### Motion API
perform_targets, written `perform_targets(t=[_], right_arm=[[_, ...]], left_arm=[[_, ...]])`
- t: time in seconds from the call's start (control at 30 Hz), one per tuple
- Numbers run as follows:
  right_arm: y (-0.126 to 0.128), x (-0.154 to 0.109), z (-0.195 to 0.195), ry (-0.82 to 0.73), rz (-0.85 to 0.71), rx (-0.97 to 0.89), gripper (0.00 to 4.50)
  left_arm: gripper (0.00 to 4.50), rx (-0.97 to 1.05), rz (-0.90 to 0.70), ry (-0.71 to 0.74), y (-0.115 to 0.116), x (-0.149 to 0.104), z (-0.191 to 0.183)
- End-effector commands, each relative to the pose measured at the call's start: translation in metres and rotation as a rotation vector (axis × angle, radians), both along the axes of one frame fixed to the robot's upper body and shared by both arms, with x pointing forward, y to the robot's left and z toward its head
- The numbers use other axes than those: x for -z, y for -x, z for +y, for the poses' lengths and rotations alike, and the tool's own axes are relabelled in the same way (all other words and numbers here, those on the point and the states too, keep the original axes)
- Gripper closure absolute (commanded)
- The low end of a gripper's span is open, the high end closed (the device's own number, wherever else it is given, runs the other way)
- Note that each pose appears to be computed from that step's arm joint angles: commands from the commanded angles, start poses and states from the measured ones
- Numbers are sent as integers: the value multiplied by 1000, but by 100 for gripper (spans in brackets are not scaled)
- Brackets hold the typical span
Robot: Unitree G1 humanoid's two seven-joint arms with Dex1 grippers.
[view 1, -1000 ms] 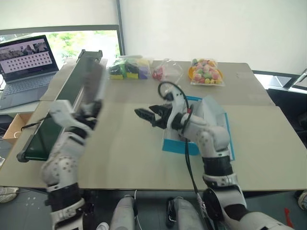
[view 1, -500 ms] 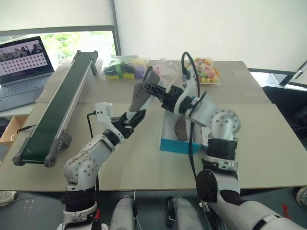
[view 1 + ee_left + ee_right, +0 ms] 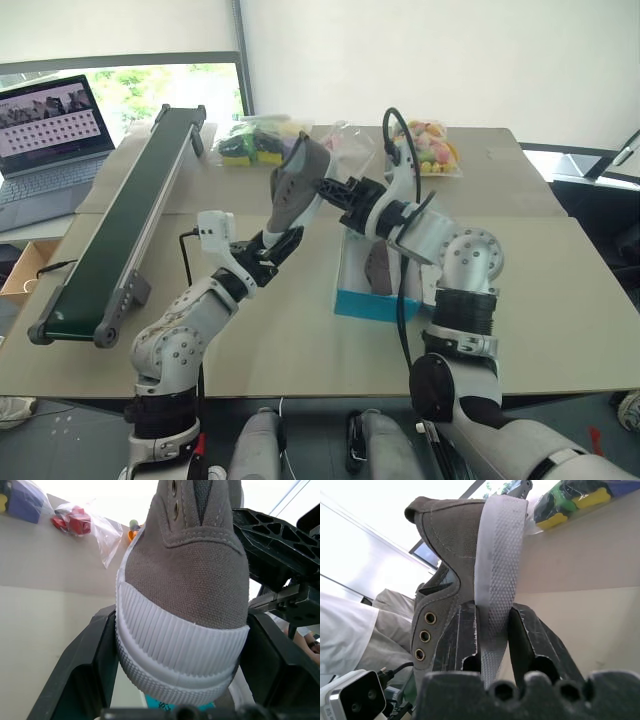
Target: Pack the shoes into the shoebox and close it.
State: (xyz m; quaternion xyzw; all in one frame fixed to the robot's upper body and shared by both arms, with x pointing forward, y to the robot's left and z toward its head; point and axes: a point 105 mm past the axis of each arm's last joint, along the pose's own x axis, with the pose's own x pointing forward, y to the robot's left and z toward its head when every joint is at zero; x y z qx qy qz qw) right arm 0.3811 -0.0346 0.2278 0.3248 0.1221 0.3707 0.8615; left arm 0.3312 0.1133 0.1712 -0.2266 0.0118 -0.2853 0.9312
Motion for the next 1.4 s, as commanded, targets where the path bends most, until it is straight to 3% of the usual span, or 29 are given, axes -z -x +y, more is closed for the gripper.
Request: perform_targets(t=[0.03, 0.17, 0.3, 0.5, 0.6, 0.77, 0.93, 1.2, 1.4], right_arm=[[14, -20, 15, -23, -74, -79, 412], [16, -24, 18, -52, -67, -76, 412], [8, -32, 13, -139, -33, -10, 412], [-15, -55, -25, -142, -23, 130, 412], [-27, -57, -52, -38, 29, 201, 412], [-33, -43, -83, 193, 154, 223, 412], [-30, -8, -112, 401, 379, 233, 412], [-25, 45, -104, 576, 511, 154, 412], [-28, 61, -88, 623, 526, 102, 412]], left_arm=[[147, -6, -38, -18, 0, -7, -1], [147, -18, -41, -71, -1, -3, 0], [1, 29, -79, -96, 5, -6, -6], [1, 11, -68, -142, 6, 4, 0], [1, 7, -55, -156, 6, 10, 3], [1, 13, -45, -167, 6, 17, 1], [1, 4, -23, -159, 4, 24, -1], [1, 14, -15, -142, 5, 28, -8], [1, 7, -7, -137, 5, 30, -8]])
